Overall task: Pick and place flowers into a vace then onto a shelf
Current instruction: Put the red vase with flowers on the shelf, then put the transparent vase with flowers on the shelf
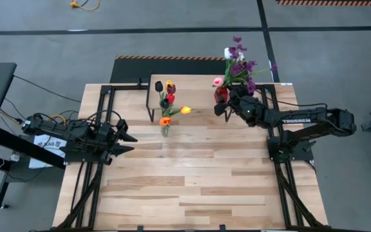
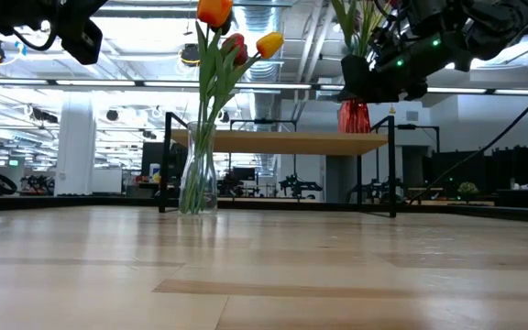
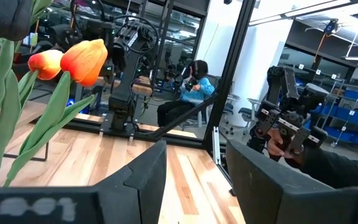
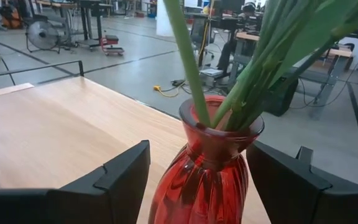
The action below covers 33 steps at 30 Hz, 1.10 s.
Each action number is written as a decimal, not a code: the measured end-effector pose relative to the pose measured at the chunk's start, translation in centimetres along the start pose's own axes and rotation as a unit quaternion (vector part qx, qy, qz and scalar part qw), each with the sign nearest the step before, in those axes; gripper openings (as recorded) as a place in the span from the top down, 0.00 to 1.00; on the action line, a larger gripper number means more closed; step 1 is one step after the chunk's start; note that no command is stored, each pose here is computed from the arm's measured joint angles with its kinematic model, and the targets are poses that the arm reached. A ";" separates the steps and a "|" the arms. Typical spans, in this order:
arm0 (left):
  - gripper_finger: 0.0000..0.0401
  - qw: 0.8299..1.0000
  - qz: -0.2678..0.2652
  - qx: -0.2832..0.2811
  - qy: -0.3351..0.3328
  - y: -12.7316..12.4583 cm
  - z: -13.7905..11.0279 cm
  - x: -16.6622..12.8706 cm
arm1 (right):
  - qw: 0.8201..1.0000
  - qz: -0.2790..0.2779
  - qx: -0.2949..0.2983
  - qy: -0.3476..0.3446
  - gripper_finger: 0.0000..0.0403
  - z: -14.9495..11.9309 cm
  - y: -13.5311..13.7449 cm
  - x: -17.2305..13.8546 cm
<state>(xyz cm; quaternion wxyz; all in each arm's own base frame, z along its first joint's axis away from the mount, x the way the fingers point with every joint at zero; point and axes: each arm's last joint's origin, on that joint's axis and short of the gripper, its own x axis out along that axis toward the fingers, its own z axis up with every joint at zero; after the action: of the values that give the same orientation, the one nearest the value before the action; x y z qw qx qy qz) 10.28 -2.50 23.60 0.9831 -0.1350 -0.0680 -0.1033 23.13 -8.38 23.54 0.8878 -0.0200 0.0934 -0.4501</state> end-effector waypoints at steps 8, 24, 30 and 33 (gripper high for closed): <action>0.61 1.000 0.000 0.000 0.001 0.0 0.0 0.0 | 1.000 0.007 -0.007 -0.011 0.35 0.5 0.1 -0.7; 0.61 1.000 0.000 0.000 0.001 0.0 0.0 0.0 | 0.999 0.028 -0.028 0.022 0.35 0.8 -0.2 -3.8; 0.61 1.000 0.000 0.000 0.001 0.0 0.0 0.0 | 0.998 0.052 -0.034 0.021 0.35 1.0 0.3 -4.8; 0.61 1.000 0.000 0.000 0.001 0.0 0.0 0.0 | 0.997 0.068 -0.041 0.024 0.35 0.9 0.5 -5.5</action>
<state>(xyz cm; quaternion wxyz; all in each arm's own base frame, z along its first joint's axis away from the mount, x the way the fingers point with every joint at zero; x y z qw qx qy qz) 10.29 -2.50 23.57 0.9832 -0.1350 -0.0665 -0.1031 20.55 -3.72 25.21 0.9122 -0.0394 0.1339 -0.3852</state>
